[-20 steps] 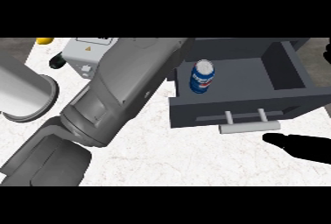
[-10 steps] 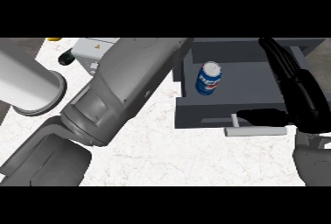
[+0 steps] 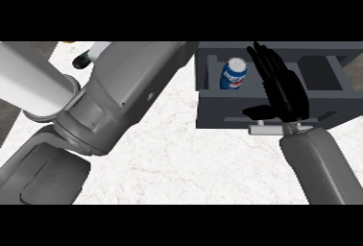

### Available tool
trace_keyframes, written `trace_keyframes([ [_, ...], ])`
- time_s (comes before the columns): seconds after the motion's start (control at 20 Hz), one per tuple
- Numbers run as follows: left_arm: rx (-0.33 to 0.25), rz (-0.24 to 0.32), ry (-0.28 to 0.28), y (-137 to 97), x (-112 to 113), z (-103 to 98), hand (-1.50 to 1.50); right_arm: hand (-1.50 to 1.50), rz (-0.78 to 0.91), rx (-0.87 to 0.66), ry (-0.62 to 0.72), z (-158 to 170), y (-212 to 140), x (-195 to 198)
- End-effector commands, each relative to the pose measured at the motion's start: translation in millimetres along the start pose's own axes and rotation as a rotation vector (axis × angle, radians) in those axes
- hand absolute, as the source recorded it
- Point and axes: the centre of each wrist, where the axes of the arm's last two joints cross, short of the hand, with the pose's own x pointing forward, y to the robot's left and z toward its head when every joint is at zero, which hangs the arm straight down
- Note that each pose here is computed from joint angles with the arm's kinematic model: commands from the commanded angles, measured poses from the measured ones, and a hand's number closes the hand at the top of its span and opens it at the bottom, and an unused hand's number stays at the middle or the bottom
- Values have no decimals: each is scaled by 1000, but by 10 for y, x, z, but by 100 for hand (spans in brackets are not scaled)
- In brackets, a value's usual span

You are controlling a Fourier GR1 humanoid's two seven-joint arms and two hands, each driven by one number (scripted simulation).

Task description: Pick up the can, place it into the drawer and close the drawer

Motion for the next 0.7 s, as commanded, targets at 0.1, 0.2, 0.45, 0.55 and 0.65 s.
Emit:
trace_keyframes([
  [0.1,23,3,17,180,-56,-66,-150,-150,59,-8,-7,-304,297,-192],
  [0.2,18,-22,-12,158,-15,-53,-150,-150,98,-36,16,-353,521,-50],
  [0.45,42,-11,14,523,126,-172,-150,-150,132,-156,55,-508,527,-173],
  [0.55,28,-15,21,650,86,-198,-150,-150,141,-186,83,-751,360,-159],
  [0.65,17,-19,25,649,-64,-161,-150,-150,151,-193,75,-810,443,-77],
])
